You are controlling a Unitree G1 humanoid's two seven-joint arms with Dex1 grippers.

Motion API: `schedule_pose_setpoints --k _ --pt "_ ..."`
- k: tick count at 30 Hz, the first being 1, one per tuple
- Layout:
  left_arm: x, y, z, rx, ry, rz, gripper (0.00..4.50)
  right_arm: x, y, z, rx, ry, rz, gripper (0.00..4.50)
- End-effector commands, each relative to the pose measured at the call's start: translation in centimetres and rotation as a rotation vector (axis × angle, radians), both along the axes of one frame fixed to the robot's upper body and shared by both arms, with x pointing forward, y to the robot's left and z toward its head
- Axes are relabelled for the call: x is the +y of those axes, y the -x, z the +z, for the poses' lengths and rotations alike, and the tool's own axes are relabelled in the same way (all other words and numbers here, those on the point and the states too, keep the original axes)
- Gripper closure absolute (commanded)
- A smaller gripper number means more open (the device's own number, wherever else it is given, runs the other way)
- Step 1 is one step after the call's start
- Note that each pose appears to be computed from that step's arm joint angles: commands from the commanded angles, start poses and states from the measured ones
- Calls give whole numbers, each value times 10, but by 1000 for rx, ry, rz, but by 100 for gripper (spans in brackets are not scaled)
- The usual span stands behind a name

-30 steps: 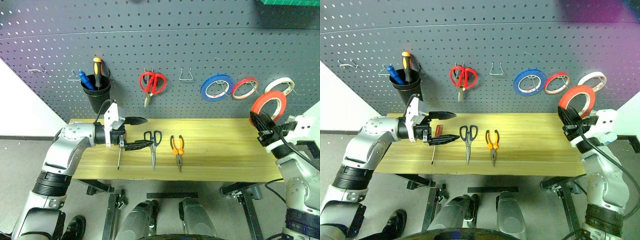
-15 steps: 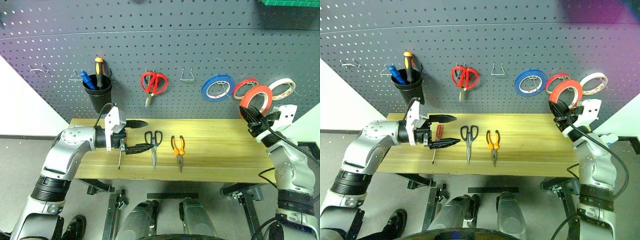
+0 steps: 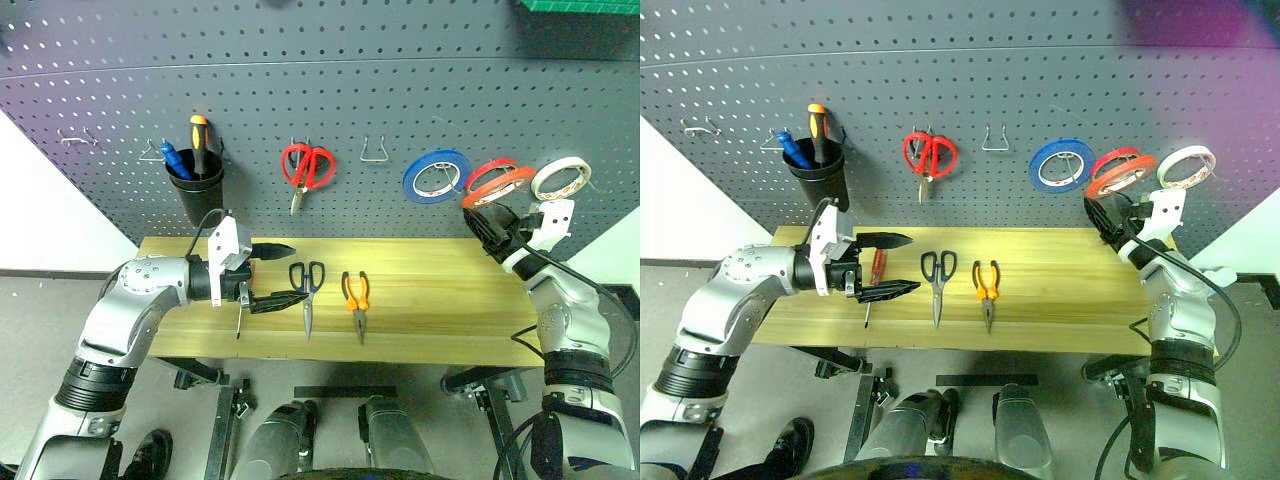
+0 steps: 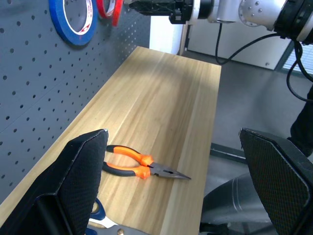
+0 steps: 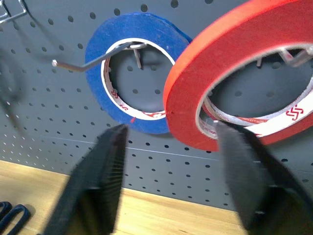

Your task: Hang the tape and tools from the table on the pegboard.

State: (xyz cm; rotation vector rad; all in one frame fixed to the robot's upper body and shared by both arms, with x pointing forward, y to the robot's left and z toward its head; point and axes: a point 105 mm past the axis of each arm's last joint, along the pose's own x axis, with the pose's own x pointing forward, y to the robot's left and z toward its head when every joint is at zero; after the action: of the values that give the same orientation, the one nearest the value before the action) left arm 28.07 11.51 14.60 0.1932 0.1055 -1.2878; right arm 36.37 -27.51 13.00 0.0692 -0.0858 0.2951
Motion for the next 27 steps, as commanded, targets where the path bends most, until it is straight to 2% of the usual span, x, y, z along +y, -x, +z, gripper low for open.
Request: schedule_pose_setpoints --k 1,5,14,20,24,27 --pt "3 2 10 -38 10 1 0 6 4 7 -30 8 42 4" --pt "3 1 11 -39 12 4 0 18 17 -11 27 -15 108 1" --pt "20 -3 9 -39 -4 68 0 42 43 -28 137 -3 130 1" --pt "45 -4 6 -40 -31 165 0 83 43 -49 243 102 158 1" --pt "59 2 5 -33 -43 223 0 122 40 -66 349 113 176 1" --pt "65 7 5 -28 -50 247 0 138 34 -71 416 103 134 1"
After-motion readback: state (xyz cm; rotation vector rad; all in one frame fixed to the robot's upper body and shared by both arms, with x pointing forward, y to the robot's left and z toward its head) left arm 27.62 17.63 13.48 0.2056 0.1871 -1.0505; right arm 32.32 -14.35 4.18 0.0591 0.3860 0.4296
